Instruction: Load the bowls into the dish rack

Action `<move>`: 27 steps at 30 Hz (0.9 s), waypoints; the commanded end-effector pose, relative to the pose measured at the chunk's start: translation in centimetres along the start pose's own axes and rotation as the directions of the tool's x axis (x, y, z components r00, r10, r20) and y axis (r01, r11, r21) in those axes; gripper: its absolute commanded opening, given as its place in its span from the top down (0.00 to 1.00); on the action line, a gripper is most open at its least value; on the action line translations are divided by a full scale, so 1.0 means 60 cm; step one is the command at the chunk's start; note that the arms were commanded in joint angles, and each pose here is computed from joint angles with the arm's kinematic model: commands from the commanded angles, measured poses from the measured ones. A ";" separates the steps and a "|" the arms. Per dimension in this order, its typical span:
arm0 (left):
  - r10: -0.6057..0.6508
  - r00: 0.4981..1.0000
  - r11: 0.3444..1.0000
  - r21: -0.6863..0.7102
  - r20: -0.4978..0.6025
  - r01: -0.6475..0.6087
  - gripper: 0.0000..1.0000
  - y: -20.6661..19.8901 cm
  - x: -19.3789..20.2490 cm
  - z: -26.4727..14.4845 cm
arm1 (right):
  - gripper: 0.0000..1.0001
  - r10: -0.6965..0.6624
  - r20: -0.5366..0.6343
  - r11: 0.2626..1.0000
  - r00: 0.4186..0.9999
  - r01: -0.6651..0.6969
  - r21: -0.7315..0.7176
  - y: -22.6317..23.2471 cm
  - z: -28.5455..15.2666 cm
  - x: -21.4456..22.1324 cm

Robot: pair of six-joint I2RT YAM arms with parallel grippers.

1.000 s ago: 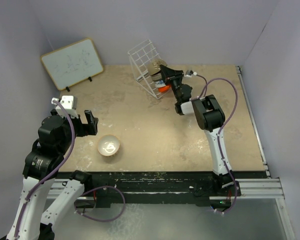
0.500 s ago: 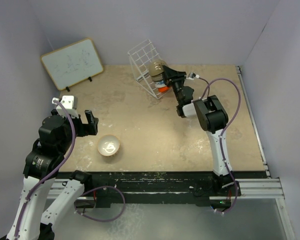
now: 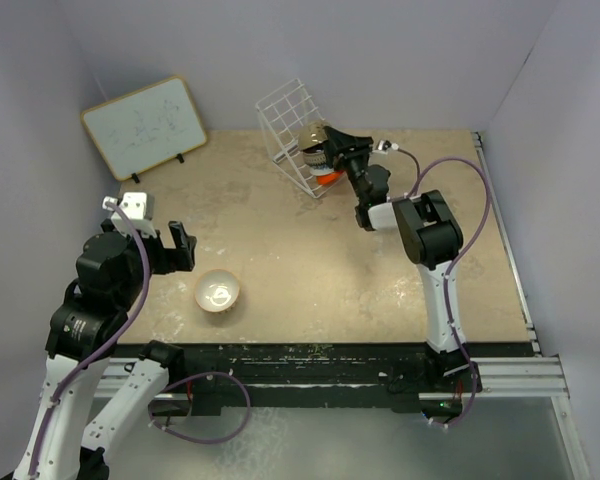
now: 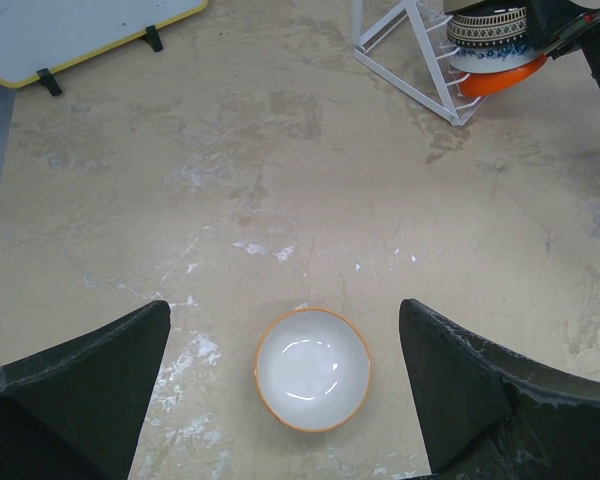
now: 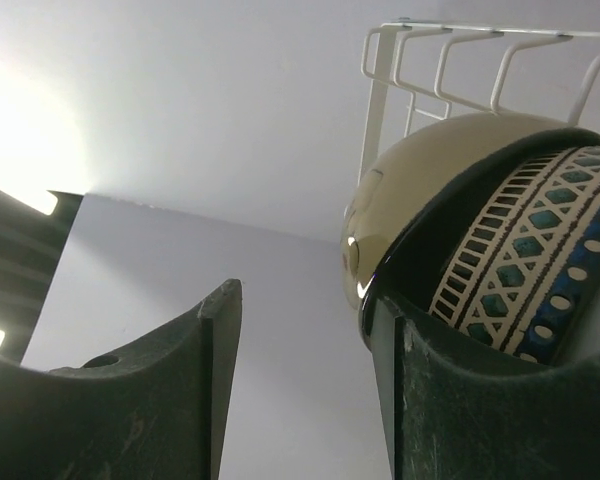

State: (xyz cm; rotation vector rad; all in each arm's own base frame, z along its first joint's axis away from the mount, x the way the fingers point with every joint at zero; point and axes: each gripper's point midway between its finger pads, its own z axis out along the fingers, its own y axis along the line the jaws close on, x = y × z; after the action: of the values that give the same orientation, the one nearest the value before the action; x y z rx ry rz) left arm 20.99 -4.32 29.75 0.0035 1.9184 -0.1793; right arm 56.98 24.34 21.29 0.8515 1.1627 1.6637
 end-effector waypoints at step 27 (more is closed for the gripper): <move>-0.025 0.999 1.000 -0.010 0.047 0.025 0.01 0.002 -0.010 0.010 | 0.42 0.021 -0.139 0.999 0.990 -0.027 -0.044 0.023 0.046 0.037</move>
State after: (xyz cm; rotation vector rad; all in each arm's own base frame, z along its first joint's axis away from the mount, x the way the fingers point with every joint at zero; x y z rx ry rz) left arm 21.14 -4.35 29.18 0.0018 1.9165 -0.1791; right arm 58.73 26.37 22.88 0.7953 1.2310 1.7282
